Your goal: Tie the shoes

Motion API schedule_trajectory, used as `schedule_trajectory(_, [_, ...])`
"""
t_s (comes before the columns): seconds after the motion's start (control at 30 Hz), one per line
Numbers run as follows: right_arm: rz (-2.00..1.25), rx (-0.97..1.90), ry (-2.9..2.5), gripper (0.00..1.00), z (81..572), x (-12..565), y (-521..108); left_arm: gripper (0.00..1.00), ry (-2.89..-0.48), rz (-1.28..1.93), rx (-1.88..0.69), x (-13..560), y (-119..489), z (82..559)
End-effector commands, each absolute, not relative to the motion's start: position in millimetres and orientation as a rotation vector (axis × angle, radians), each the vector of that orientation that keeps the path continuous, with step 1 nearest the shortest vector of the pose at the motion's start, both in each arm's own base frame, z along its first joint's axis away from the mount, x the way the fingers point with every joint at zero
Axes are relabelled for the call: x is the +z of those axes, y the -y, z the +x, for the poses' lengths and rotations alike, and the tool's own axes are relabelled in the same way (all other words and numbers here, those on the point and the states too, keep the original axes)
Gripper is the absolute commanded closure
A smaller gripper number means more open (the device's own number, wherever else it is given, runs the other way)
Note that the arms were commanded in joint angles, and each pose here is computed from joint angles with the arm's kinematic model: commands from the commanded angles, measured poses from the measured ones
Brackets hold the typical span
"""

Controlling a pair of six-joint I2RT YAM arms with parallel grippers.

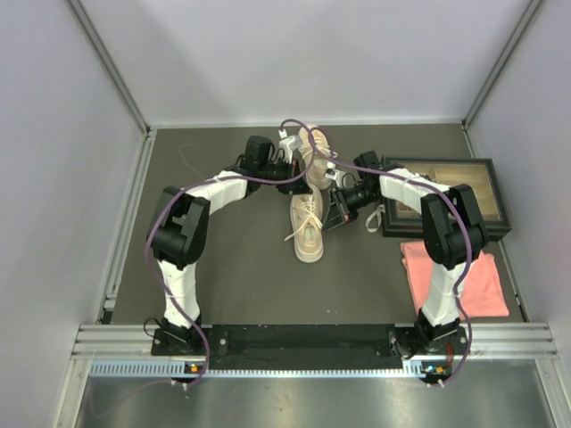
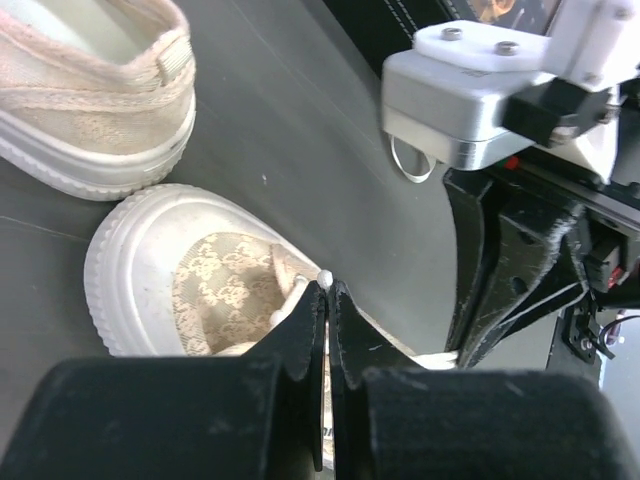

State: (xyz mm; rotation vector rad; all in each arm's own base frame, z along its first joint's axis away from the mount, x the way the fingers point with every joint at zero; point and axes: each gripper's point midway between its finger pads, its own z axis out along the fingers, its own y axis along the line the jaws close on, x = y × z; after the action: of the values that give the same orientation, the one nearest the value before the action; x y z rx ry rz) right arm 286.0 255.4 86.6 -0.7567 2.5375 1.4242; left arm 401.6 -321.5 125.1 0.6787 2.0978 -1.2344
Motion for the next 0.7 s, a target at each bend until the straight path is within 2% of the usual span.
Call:
schedule_trajectory(0.0, [-0.778, 1.433, -2.502, 1.00, 286, 90, -255, 1.00, -1.996, 0.708, -1.183, 147, 320, 426])
schedule_trajectory(0.2, [-0.771, 1.438, -2.498, 1.00, 286, 91, -256, 0.99, -2.007, 0.709, -1.235, 146, 318, 416])
schedule_trajectory(0.23, [-0.768, 1.438, -2.493, 1.00, 288, 92, -256, 0.86, -2.006, 0.710, -1.252, 144, 318, 412])
schedule_trajectory(0.27, [-0.768, 1.446, -2.491, 1.00, 288, 93, -257, 0.79, -1.991, 0.710, -1.260, 150, 317, 409])
schedule_trajectory(0.37, [-0.766, 1.480, -2.480, 1.00, 289, 96, -260, 0.56, -1.984, 0.687, -1.293, 156, 313, 399])
schedule_trajectory(0.4, [-0.770, 1.482, -2.471, 1.00, 291, 99, -261, 0.52, -1.988, 0.670, -1.309, 158, 313, 396])
schedule_trajectory(0.43, [-0.773, 1.485, -2.466, 0.90, 292, 100, -262, 0.48, -2.007, 0.650, -1.311, 153, 309, 393])
schedule_trajectory(0.47, [-0.776, 1.486, -2.461, 0.86, 292, 103, -262, 0.42, -1.992, 0.638, -1.305, 161, 305, 392])
schedule_trajectory(0.57, [-0.767, 1.480, -2.423, 0.75, 299, 117, -260, 0.38, -2.008, 0.606, -1.253, 165, 287, 391])
schedule_trajectory(0.6, [-0.763, 1.476, -2.412, 0.66, 303, 123, -258, 0.37, -2.020, 0.598, -1.228, 165, 281, 391])
schedule_trajectory(0.67, [-0.743, 1.472, -2.396, 0.54, 310, 132, -250, 0.34, -2.017, 0.599, -1.163, 171, 263, 394])
